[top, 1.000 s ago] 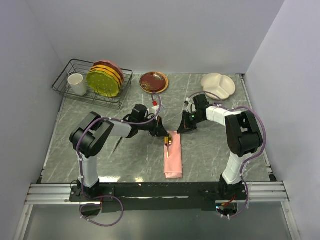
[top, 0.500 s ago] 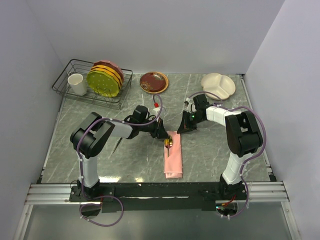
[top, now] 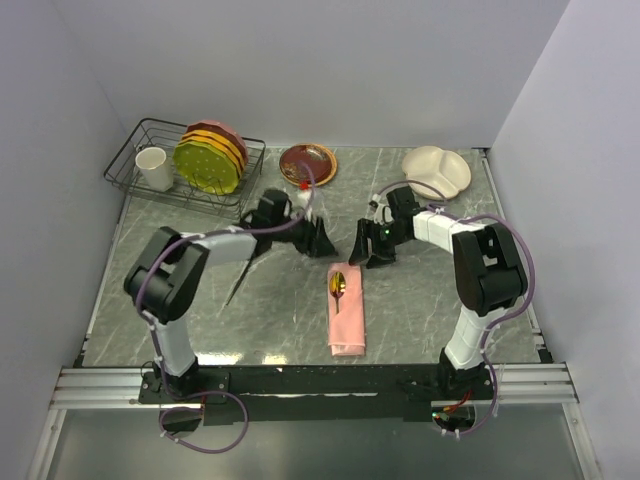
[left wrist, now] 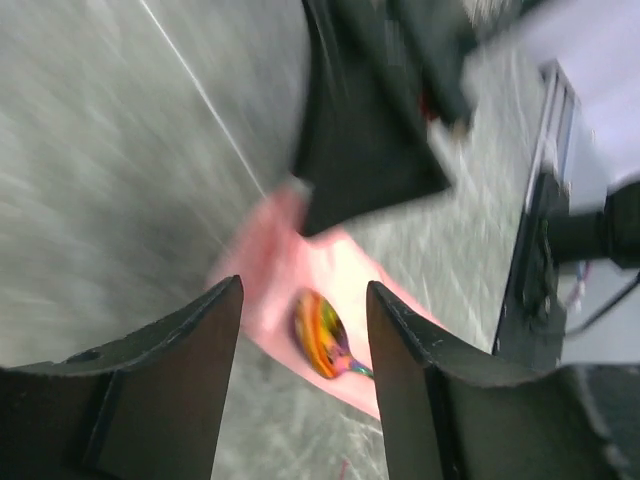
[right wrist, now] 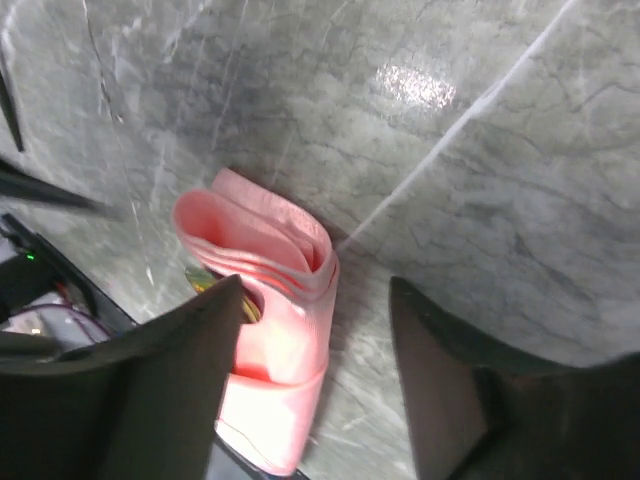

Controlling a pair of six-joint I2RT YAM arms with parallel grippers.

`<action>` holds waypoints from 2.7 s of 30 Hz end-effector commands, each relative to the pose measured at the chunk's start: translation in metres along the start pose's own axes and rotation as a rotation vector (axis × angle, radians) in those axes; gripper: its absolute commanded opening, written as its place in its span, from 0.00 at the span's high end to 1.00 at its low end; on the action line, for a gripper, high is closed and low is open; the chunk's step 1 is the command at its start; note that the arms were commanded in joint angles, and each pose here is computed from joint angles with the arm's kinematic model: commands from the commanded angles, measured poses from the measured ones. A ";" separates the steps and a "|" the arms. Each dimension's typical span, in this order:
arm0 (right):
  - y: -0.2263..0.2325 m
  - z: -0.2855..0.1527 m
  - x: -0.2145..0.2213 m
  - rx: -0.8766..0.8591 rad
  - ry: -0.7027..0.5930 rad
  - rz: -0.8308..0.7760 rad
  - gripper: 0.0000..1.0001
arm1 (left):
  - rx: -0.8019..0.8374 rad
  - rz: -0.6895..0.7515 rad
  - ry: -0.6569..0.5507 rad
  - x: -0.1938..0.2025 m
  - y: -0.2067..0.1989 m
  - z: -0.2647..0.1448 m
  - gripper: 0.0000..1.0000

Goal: Fold the napkin into a case and place the utensils inside
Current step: Insert the spoon into the folded napkin, then pick up the fork from the center of the board, then pass from the left arm to the right

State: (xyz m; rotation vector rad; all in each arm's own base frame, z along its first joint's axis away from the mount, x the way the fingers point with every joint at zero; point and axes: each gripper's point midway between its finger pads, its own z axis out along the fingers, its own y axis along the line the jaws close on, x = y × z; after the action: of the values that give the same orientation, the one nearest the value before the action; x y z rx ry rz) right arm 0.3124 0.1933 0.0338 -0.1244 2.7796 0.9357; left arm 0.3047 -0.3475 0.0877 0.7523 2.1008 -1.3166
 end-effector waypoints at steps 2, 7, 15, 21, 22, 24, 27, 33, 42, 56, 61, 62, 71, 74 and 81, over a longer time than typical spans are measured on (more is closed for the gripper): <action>0.028 -0.045 -0.034 0.012 -0.118 -0.160 0.19 | -0.176 0.172 -0.168 -0.108 0.007 -0.078 0.41; 0.039 -0.084 -0.050 0.053 -0.201 -0.259 0.00 | -0.487 0.319 0.065 -0.091 0.070 -0.163 0.41; 0.049 -0.117 -0.064 0.075 -0.244 -0.320 0.00 | -0.656 0.393 0.343 -0.069 0.117 -0.197 0.45; 0.040 -0.124 -0.058 0.082 -0.236 -0.293 0.00 | -0.663 0.394 0.474 -0.053 0.129 -0.178 0.48; 0.038 -0.124 -0.056 0.087 -0.234 -0.288 0.00 | -0.671 0.384 0.496 -0.049 0.131 -0.175 0.48; 0.036 -0.128 -0.055 0.097 -0.242 -0.288 0.00 | -0.673 0.378 0.534 -0.040 0.136 -0.166 0.48; 0.033 -0.133 -0.053 0.110 -0.251 -0.274 0.00 | -0.697 0.365 0.550 -0.034 0.145 -0.158 0.49; 0.029 -0.139 -0.049 0.126 -0.257 -0.266 0.00 | -0.698 0.341 0.611 -0.020 0.158 -0.146 0.54; 0.022 -0.142 -0.049 0.140 -0.269 -0.246 0.00 | -0.716 0.299 0.706 0.009 0.171 -0.149 0.80; 0.106 -0.198 -0.105 -0.073 -0.592 -0.237 0.29 | -0.227 0.119 -0.242 -0.222 -0.010 -0.119 0.99; 0.152 -0.194 -0.107 -0.104 -0.605 -0.297 0.39 | -0.089 0.075 -0.349 -0.245 -0.073 -0.100 0.99; 0.158 -0.194 -0.106 -0.108 -0.607 -0.311 0.40 | -0.079 0.075 -0.344 -0.245 -0.077 -0.095 0.99; 0.172 -0.176 -0.094 -0.104 -0.584 -0.343 0.54 | -0.076 0.147 -0.339 -0.228 -0.112 -0.062 0.99; 0.170 -0.170 -0.088 -0.101 -0.564 -0.342 0.61 | -0.073 0.136 -0.348 -0.225 -0.117 -0.061 0.99; 0.165 -0.163 -0.080 -0.097 -0.535 -0.339 0.78 | -0.086 0.139 -0.348 -0.225 -0.115 -0.059 0.99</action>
State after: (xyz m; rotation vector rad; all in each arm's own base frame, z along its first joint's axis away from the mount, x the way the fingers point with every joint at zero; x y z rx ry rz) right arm 0.3414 0.2273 0.2610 -0.2898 2.1975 0.8706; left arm 0.3754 -0.3734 0.2976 0.5829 1.8917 -1.1654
